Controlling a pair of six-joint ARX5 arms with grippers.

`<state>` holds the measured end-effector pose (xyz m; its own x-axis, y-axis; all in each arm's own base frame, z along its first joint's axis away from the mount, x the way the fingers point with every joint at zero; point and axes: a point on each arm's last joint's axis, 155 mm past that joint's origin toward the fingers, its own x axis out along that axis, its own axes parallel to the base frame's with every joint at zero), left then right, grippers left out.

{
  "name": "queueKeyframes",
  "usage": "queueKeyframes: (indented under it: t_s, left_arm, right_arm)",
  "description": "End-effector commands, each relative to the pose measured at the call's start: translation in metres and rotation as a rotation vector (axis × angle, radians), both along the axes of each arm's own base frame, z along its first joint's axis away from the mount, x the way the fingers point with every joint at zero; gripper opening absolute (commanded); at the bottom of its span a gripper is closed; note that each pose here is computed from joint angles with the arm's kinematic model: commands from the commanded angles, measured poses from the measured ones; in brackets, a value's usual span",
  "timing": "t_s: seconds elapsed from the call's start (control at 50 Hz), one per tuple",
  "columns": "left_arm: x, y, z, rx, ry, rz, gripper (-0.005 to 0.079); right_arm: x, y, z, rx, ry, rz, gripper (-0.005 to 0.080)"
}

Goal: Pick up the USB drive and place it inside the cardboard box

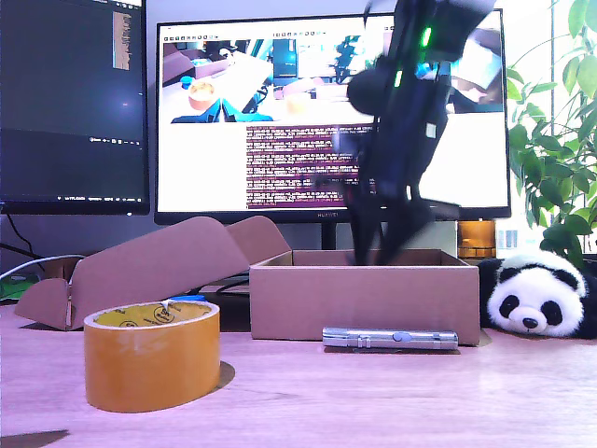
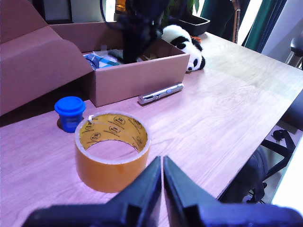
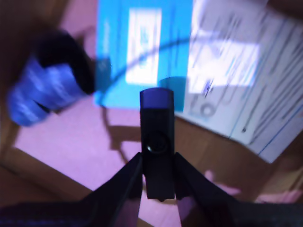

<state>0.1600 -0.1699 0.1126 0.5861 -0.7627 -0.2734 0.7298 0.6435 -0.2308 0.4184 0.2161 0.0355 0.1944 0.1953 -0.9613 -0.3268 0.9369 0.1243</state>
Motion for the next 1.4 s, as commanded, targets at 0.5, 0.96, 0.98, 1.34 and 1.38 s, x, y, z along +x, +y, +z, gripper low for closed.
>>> queueKeyframes:
  t_s: [0.5,0.96,0.98,1.34,1.38]
  left_arm:
    - [0.000,-0.001,-0.008,0.009,0.008,-0.003,-0.0019]
    - [0.000,-0.001,-0.008,0.009,0.009,-0.003,-0.0019]
    - [0.000,-0.001,-0.008,0.009,0.009,-0.003,-0.0019]
    - [0.000,-0.001,-0.008,0.009,0.009,-0.003,-0.0019]
    - [0.000,-0.001,-0.008,0.009,0.009,-0.003,-0.0019]
  right_arm:
    - [-0.011,-0.004,-0.004,-0.028,0.054,0.012,0.0177]
    - [-0.001,0.001,0.024,-0.014,0.025,0.013,0.0351]
    - [-0.001,0.001,0.026,-0.014,0.026,0.013,0.0351]
    - [-0.007,0.003,0.055,-0.023,0.037,0.036,-0.0006]
    - [-0.004,0.005,0.056,-0.016,0.024,0.036,-0.0005]
